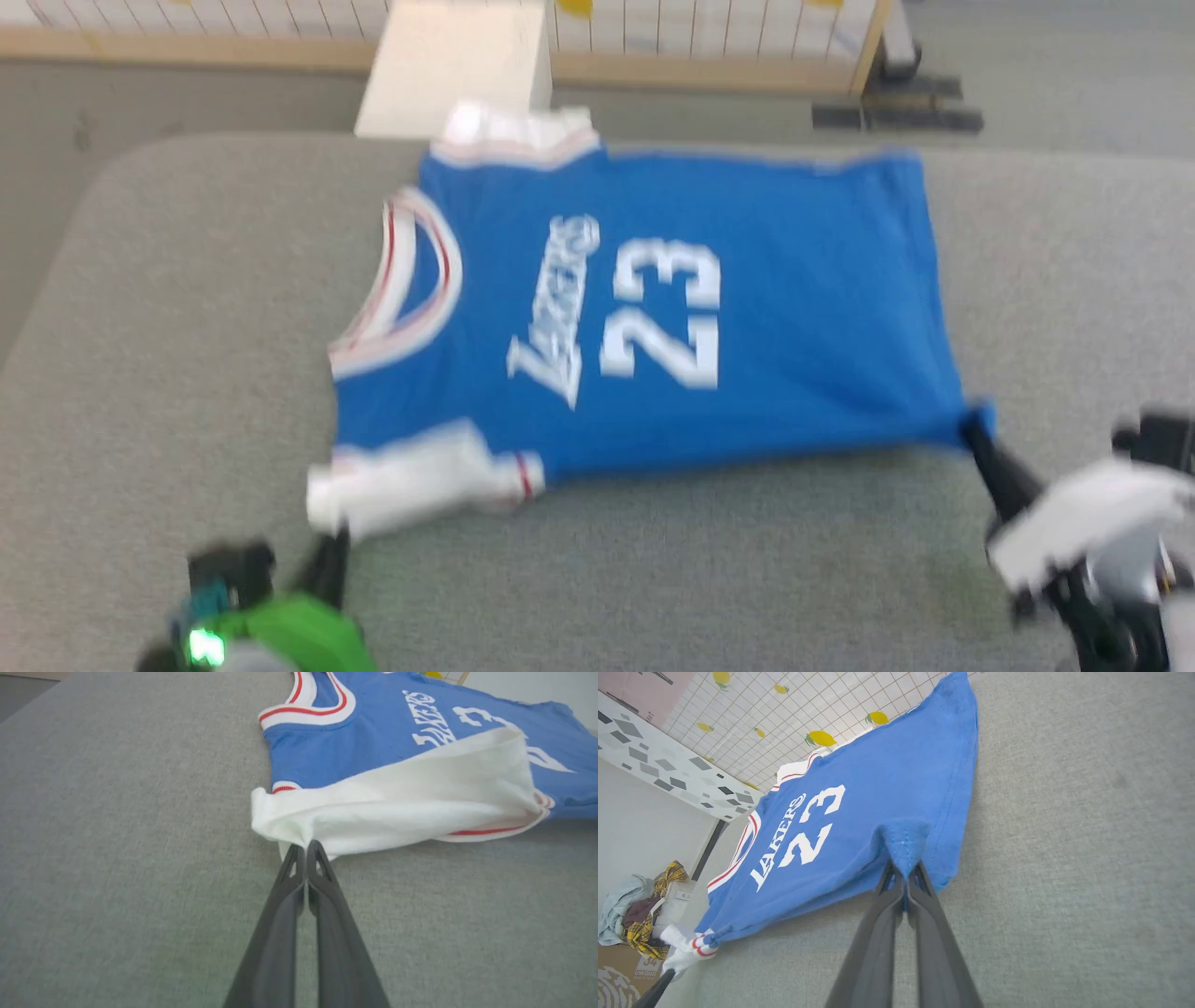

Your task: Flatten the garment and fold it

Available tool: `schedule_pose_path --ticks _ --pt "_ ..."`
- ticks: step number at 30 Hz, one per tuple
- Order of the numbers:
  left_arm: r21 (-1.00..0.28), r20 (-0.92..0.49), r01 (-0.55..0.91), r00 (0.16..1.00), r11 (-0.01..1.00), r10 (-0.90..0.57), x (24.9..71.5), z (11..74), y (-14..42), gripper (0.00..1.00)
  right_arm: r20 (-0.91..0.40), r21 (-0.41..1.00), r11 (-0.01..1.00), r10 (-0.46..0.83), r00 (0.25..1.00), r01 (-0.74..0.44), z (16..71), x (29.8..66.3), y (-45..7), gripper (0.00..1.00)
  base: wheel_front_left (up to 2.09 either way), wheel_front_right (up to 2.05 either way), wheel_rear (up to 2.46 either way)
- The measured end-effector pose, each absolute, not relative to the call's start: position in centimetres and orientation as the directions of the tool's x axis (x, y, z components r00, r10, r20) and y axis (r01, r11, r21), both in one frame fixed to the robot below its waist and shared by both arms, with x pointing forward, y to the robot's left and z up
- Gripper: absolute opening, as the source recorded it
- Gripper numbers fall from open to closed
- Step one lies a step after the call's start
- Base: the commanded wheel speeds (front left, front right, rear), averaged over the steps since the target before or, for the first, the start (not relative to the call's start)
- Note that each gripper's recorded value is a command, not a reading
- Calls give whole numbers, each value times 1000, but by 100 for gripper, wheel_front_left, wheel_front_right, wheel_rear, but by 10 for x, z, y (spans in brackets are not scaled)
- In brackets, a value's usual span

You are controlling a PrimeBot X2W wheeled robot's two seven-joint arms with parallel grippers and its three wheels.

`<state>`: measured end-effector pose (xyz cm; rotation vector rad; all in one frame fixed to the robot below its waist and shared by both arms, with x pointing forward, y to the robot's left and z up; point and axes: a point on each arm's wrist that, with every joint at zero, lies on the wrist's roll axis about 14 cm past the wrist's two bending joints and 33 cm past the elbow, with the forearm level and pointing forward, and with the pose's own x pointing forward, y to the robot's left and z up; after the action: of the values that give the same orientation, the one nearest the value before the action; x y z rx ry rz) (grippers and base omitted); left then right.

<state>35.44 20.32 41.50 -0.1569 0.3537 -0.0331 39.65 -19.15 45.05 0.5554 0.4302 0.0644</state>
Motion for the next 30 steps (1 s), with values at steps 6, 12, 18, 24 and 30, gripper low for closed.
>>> schedule_pose_path --ticks 6,12,18,24,30 --pt "-229 -526 -78 849 970 -56 292 387 203 0 -503 482 871 188 844 92 428 340 -197 0 0 0 0" --pt "-266 -649 -162 759 950 -53 249 370 204 0 -646 460 878 230 728 131 401 291 -192 0 0 0 0" --pt "-279 -621 -170 783 945 -43 252 383 206 0 -678 446 880 213 704 164 398 277 -198 0 0 0 0" --pt "-200 -443 -65 896 978 -31 304 432 215 0 -612 425 898 192 767 114 422 308 -198 0 0 0 0" --pt "-125 -333 67 937 990 -105 362 466 205 0 -587 367 929 191 787 48 440 348 -195 0 0 0 0"
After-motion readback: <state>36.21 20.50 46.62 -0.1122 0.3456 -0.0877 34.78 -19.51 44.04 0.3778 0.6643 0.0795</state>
